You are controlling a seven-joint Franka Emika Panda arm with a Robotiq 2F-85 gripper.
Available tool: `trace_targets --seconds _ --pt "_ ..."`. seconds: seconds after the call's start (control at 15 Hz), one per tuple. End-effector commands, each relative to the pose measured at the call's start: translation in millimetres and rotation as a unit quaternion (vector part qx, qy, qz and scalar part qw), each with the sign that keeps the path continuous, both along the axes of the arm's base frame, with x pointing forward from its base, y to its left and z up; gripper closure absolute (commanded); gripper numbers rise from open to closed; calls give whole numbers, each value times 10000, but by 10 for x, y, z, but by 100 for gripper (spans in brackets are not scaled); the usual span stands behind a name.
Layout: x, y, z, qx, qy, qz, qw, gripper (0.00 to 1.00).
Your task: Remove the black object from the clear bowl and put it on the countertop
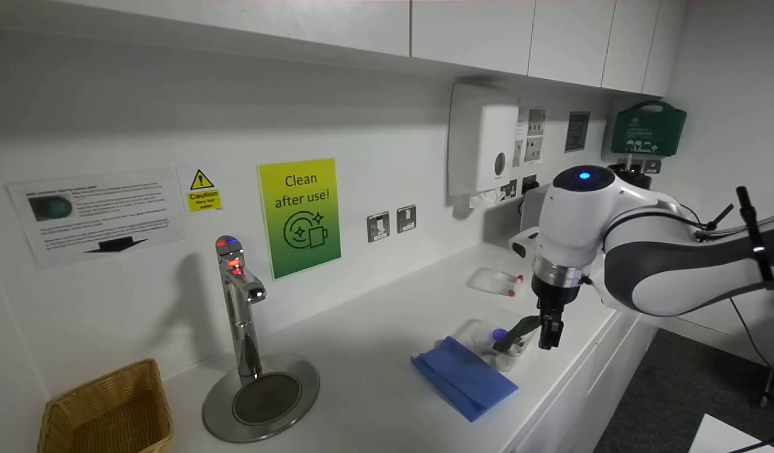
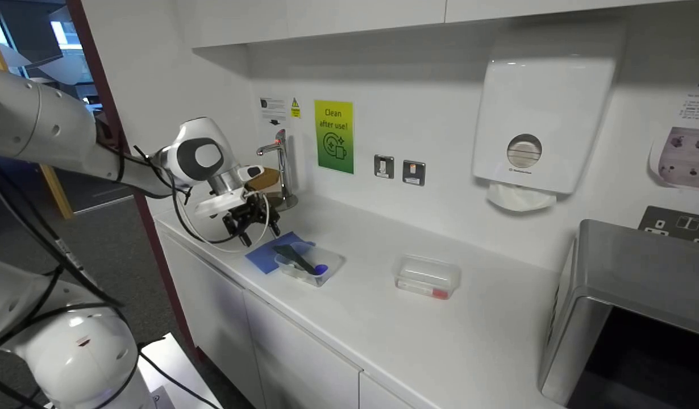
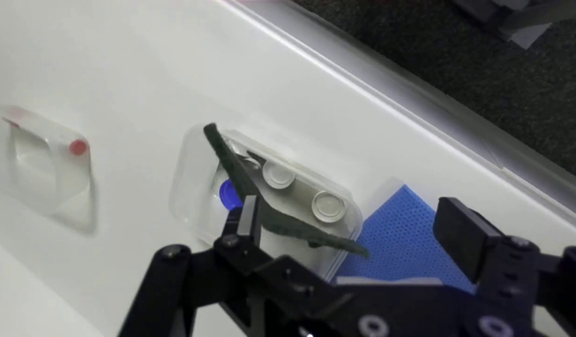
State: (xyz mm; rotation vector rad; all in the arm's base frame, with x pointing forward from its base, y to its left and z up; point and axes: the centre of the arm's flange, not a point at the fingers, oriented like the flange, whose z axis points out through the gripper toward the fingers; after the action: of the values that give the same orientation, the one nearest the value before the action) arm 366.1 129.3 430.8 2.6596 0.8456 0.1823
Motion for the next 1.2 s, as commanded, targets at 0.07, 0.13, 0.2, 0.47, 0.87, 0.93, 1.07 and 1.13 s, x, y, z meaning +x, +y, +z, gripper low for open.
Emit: trace_targets --seconds 0.07,0.13,0.2,0.47,0.87,0.93,1.07,1.13 --pt "17 9 173 37 -14 1229 9924 0" --pt "33 6 161 103 37 1480 9889 0" --pt "47 -9 152 181 82 1719 9849 0" --pt "85 -133 152 213 345 2423 9694 0" --pt "73 -269 96 -65 781 3081 9481 0" --pt "73 -285 85 -141 829 3126 9462 0" --pt "78 -326 63 -329 904 3168 9436 0" --pt "82 -346 60 -380 918 3168 9433 0"
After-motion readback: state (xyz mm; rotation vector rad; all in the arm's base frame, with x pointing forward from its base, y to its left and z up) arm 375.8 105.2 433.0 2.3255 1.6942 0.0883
